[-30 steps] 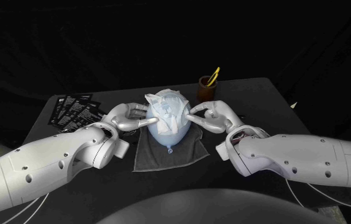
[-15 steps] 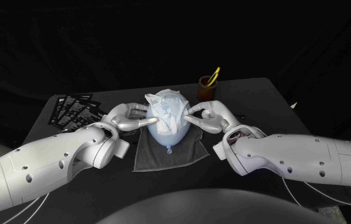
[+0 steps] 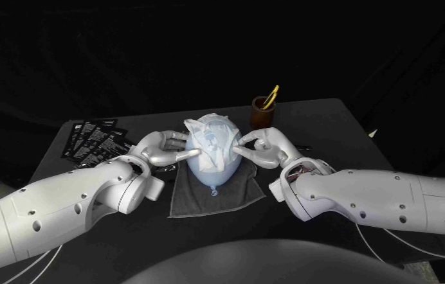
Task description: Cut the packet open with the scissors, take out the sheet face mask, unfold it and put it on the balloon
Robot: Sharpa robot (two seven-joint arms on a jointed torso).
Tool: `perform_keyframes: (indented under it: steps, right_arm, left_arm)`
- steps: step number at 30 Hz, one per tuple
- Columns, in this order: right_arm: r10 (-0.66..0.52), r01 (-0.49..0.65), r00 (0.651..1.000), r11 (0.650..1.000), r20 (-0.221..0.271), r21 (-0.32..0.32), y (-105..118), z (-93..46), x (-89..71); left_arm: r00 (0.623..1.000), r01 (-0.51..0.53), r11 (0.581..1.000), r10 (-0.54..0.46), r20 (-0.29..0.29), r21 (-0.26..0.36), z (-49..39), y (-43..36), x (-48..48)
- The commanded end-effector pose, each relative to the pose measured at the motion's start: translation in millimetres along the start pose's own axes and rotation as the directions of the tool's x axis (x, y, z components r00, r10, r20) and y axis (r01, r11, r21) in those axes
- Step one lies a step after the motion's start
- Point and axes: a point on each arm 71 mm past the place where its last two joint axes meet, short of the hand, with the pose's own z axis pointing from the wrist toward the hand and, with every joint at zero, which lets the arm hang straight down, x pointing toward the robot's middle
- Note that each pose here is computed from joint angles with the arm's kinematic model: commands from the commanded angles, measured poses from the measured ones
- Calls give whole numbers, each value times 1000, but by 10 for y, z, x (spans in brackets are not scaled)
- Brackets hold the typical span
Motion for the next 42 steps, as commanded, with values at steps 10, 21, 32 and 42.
perform_keyframes:
  steps: [10, 21, 32, 42]
  right_arm:
    - [-21, 21, 1000, 999, -1, -43, 57, 4, 52]
    - [-17, 18, 1000, 996, 15, -84, 85, -29, 11]
    - [5, -4, 1000, 1000, 25, -29, 21, -89, -90]
    - [6, -7, 999, 1000, 37, 20, -55, -105, -163]
  left_arm:
    - [999, 9, 1000, -9, -31, -3, -9, -10, 47]
    - [1000, 8, 1000, -8, -29, -7, -11, -3, 37]
    - [1000, 8, 1000, -8, -26, -9, -11, 3, 26]
    - [1000, 7, 1000, -8, -24, -10, -11, 5, 22]
